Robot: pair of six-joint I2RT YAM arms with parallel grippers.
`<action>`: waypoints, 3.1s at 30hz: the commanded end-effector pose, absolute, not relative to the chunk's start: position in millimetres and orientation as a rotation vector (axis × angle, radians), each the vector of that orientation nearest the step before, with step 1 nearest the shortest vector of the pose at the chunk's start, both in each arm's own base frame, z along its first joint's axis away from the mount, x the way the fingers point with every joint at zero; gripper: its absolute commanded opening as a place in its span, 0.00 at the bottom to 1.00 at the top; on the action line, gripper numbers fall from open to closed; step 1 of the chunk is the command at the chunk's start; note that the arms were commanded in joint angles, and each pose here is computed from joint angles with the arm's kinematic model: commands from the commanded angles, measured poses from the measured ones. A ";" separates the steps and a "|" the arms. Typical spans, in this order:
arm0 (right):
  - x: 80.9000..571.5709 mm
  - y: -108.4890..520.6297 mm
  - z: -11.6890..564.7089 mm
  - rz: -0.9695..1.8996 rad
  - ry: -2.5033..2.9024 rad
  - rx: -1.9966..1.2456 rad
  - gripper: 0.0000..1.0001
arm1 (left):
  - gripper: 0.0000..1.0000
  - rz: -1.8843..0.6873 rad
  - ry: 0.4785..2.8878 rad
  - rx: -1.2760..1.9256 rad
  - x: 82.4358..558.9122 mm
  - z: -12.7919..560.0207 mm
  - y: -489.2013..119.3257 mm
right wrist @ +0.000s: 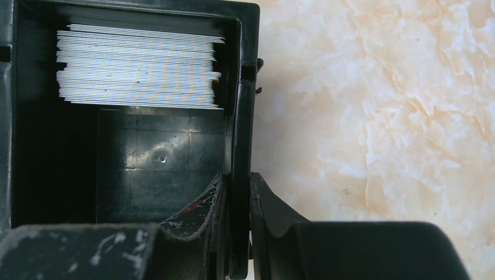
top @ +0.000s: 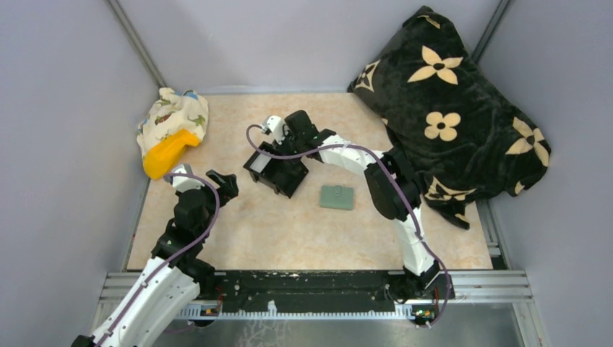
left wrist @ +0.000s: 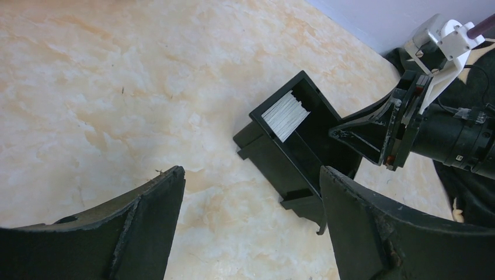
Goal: Take the credit cards out of the card holder
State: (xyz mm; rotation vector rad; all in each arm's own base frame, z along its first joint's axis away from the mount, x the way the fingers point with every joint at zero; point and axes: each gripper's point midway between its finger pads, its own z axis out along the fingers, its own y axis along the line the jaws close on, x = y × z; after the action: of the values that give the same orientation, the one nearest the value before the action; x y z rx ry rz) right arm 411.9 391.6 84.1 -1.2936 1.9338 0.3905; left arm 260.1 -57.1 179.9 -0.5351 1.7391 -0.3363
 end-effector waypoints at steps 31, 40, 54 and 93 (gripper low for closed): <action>446.5 358.6 149.6 0.350 1.882 -0.995 0.44 | 0.92 -0.346 1.750 -0.507 262.2 176.5 -61.4; 432.2 362.4 177.2 0.426 1.818 -0.981 0.49 | 0.95 -0.349 1.759 -0.494 262.2 172.1 -63.2; 401.8 228.6 232.8 0.182 1.630 -0.282 0.99 | 0.96 -0.584 1.850 -0.242 275.7 160.6 -128.5; 290.8 188.3 54.6 0.320 2.218 -0.312 0.10 | 0.98 -0.725 2.085 0.036 232.1 103.7 -262.9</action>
State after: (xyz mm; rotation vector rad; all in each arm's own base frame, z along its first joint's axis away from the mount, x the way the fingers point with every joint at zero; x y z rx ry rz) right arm 300.3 174.4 36.0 -0.2979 2.2557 0.2075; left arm 233.1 -263.2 96.6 0.0807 2.1023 -0.6954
